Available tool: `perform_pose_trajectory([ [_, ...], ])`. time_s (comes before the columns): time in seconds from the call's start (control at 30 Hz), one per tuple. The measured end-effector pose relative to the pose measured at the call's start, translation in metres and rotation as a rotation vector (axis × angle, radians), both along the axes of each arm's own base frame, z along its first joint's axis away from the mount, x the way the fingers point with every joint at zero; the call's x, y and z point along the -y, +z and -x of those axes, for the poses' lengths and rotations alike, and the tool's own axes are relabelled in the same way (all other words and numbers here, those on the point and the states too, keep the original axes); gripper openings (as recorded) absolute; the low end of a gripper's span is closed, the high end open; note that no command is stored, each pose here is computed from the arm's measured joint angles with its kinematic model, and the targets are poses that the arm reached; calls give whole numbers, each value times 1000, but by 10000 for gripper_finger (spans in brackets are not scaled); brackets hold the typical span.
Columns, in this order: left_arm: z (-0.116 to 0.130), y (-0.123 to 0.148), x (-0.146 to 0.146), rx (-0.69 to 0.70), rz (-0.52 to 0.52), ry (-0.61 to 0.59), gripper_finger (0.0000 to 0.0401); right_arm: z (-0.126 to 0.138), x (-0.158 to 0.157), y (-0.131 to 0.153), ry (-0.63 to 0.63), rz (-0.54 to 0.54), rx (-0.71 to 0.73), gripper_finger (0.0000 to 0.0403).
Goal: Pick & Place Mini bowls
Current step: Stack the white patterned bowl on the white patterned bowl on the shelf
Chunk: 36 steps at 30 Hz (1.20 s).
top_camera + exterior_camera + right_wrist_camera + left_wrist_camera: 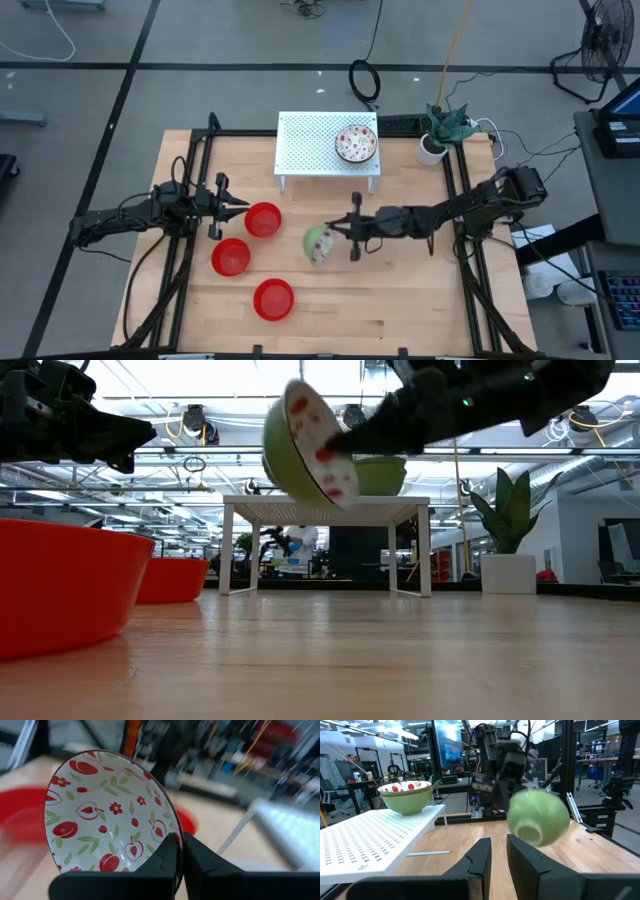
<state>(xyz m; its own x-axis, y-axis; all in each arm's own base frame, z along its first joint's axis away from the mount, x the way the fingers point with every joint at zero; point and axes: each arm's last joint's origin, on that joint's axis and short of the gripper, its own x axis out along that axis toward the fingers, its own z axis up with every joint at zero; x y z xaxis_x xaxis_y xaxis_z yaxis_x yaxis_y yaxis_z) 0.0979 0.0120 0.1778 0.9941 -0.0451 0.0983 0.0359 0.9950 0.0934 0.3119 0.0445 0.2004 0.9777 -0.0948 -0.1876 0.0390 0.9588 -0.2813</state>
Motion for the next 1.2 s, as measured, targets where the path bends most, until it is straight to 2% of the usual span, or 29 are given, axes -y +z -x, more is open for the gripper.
perform_pose_trajectory([
  [0.13,0,0,0,0,0,0,65,-3,13,16,-10,57,156,2],
  [0.27,0,0,0,0,0,0,65,-8,30,38,-4,61,317,1],
  [0.33,0,0,0,0,0,0,65,-14,42,50,-33,66,352,1],
  [0.47,0,0,0,0,0,0,65,-34,69,84,-112,117,289,1],
  [0.57,0,0,0,0,0,0,65,-47,90,123,-159,139,165,1],
  [0.67,0,0,0,0,0,0,65,-52,112,167,-216,110,90,1],
  [0.8,0,0,0,0,0,0,65,-41,137,212,-301,33,38,0],
  [0.93,0,0,0,0,0,0,65,-21,159,248,-399,-115,76,0],
  [1.03,0,0,0,0,0,0,65,-6,175,259,-482,-241,56,0],
  [1.2,0,0,0,0,0,0,65,15,205,252,-584,-495,-2,0],
])
